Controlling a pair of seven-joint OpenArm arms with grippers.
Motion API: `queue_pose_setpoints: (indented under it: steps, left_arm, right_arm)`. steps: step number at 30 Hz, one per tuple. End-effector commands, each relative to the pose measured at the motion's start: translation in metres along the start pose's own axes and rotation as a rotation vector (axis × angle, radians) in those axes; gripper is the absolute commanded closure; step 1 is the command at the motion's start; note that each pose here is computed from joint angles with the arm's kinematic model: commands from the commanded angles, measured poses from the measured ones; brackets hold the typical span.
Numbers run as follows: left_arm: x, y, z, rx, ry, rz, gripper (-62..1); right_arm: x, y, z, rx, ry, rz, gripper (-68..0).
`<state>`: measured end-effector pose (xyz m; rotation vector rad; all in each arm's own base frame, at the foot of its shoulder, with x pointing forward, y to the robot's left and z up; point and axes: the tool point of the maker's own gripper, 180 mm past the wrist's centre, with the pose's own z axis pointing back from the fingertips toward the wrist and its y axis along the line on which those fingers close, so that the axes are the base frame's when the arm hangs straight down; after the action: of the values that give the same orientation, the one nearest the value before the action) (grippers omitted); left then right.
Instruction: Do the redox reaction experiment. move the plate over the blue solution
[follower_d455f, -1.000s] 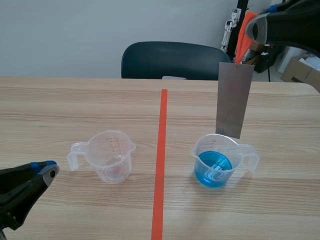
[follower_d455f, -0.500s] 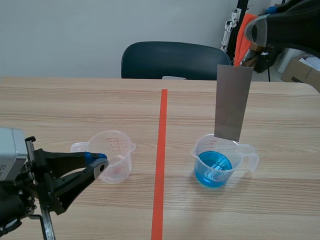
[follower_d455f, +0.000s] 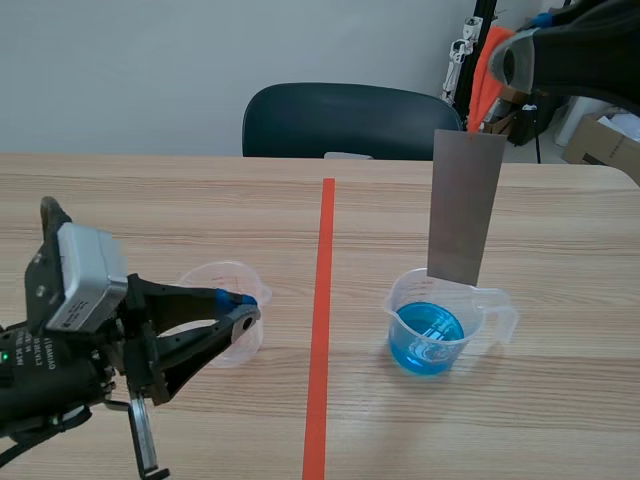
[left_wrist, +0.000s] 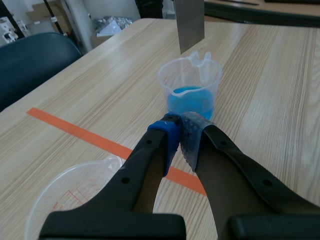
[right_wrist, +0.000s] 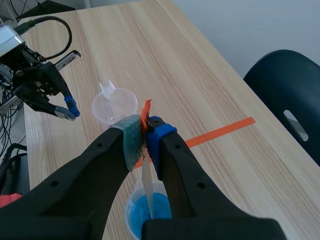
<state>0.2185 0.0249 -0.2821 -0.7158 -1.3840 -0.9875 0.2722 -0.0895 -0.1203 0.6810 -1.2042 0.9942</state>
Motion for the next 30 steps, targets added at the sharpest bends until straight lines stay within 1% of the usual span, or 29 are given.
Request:
queue_pose_setpoints:
  steps: [1, 4, 8, 10, 15, 21, 25, 30]
  left_arm:
    - [0.013, -0.001, -0.009, -0.002, -0.05, 0.002, -2.9]
    - [0.019, -0.003, -0.017, -0.012, -0.073, 0.001, -2.9]
    - [0.02, -0.006, -0.029, -0.023, -0.068, 0.002, -2.9]
    - [0.024, -0.007, -0.034, -0.027, -0.08, 0.001, -2.9]
    - [0.035, -0.001, -0.045, -0.015, -0.115, -0.012, -2.9]
    - [0.038, 0.007, -0.059, -0.007, -0.097, -0.033, -2.9]
    - [0.031, 0.005, -0.071, -0.021, -0.034, -0.041, -2.9]
    - [0.035, 0.0, -0.082, -0.035, -0.033, -0.039, -2.9]
  right_arm:
    - [0.014, -0.006, 0.003, -0.015, -0.032, 0.023, -0.2]
    - [0.014, -0.006, 0.003, -0.015, -0.032, 0.023, -0.2]
    - [0.014, -0.006, 0.003, -0.015, -0.032, 0.023, -0.2]
    - [0.014, -0.006, 0.003, -0.015, -0.033, 0.023, -0.2]
    - [0.014, -0.006, 0.003, -0.015, -0.033, 0.023, -0.2]
    - [0.014, -0.006, 0.003, -0.014, -0.034, 0.023, -0.2]
    - [0.014, -0.006, 0.003, -0.014, -0.033, 0.023, -0.2]
    - [0.014, -0.006, 0.003, -0.014, -0.034, 0.023, -0.2]
